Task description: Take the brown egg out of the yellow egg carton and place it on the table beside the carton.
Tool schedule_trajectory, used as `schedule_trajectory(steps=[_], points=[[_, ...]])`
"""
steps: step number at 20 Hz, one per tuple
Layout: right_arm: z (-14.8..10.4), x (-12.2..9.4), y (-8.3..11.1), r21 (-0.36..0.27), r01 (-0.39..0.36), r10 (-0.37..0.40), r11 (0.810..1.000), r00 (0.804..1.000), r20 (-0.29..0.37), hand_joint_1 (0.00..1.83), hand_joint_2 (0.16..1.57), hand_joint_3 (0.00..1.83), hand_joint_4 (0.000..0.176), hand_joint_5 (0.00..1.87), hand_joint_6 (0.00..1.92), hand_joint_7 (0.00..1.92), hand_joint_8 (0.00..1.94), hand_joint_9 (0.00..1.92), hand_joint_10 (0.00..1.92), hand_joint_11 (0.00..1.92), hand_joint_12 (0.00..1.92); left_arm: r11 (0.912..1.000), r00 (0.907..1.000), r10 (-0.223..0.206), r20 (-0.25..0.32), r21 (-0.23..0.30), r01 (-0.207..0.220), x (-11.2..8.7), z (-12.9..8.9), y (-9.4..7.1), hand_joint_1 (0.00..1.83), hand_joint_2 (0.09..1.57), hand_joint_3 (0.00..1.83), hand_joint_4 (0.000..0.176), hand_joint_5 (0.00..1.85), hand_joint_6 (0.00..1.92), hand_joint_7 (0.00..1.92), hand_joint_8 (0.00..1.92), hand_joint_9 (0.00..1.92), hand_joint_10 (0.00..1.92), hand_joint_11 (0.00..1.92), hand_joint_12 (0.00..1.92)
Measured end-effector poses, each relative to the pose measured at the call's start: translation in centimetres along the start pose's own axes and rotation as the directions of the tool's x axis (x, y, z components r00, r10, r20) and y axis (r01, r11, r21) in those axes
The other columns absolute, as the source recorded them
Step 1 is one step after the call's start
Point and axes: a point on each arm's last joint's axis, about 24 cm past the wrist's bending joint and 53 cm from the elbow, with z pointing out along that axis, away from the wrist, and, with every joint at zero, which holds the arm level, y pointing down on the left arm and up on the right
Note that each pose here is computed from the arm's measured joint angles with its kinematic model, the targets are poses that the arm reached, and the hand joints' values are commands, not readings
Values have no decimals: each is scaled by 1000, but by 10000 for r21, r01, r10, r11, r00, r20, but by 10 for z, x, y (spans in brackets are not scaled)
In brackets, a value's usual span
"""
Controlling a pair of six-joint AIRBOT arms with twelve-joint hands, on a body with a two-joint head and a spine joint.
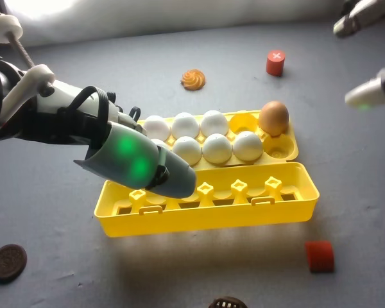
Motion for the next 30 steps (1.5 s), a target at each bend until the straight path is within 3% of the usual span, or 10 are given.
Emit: schedule_trajectory(steps=[4, 7, 8, 10, 20, 21, 22, 23, 24, 30], points=[[19, 21, 11, -599, 256, -256, 9979, 9997, 7, 791, 752, 0, 0, 866, 35, 0, 0, 0, 0, 0, 0, 10000, 10000, -13, -16, 42, 13, 0, 0, -1, 0, 1037, 11, 0, 7, 2, 0, 0, 0, 0, 0, 0], [33, 29, -9, -347, -15, 15, 9994, 10000, -5, 772, 750, 0, 15, 849, 19, 0, 0, 0, 0, 0, 0, 10000, 10000, 0, 12, -54, 0, 0, 0, 2, 0, 1039, 11, 0, 0, 0, 0, 0, 0, 0, 0, 0], [38, 27, -15, -247, -89, 91, 9997, 9999, 94, 792, 749, 0, 0, 854, 19, 0, 0, 0, 0, 0, 0, 10000, 10000, -2, 9, -53, 2, 0, 0, 2, 0, 1042, 12, 0, 17, 7, 11, 4, 0, 0, 0, 0], [46, 23, -22, -220, -86, 93, 9997, 9995, 300, 792, 740, 0, 22, 859, 18, 0, 0, 0, 0, 0, 0, 10000, 10000, -11, -7, -2, 11, 0, 0, 0, 0, 1037, 8, 0, 3, 0, 1, 0, 0, 0, 0, 0], [79, 56, -4, -688, 5, -21, 9976, 9997, -228, 832, 757, 1, 26, 959, 36, 0, 0, 0, 0, 0, 0, 10000, 10000, 8, 32, -19, -7, -1, 0, 1, 0, 1035, 4, 0, 1, 0, 0, 0, 0, 0, 0, 0], [82, 57, -4, -667, -15, 0, 9978, 9997, -225, 837, 754, 0, 32, 969, 37, 0, 0, 0, 0, 0, 0, 10000, 10000, 8, 34, -11, -8, -1, 0, 1, 0, 1035, 4, 0, 0, 0, 0, 0, 0, 0, 0, 0], [85, 60, -3, -679, -42, 26, 9977, 9997, -240, 804, 771, 7, 60, 977, 31, 0, 0, 0, 0, 0, 0, 10000, 10000, 5, 42, 2, -5, -1, 0, 0, 0, 1039, 5, 0, 9, 4, 7, 3, 0, 0, 0, 0], [88, 61, -2, -701, -71, 54, 9975, 9997, -234, 804, 771, 7, 60, 977, 31, 0, 0, 0, 0, 0, 0, 10000, 10000, 5, 43, 6, -5, -1, 0, 0, 0, 1039, 5, 0, 9, 4, 7, 3, 0, 0, 0, 0], [91, 64, 0, -700, -96, 76, 9975, 9996, -285, 776, 790, 14, 90, 968, 24, 0, 0, 0, 0, 0, 0, 10000, 10000, 4, 48, 28, -4, -1, 0, -1, 0, 1045, 8, 0, 12, 5, 5, 2, 0, 0, 0, 0], [103, 76, 13, -940, -133, 97, 9955, 9992, -391, 817, 754, 0, 80, 1009, 22, 0, 0, 0, 0, 0, 0, 10000, 10000, -1, 43, 8, 1, -1, 0, 0, 0, 1031, 0, 0, 0, 0, 0, 0, 0, 0, 0, 0]])
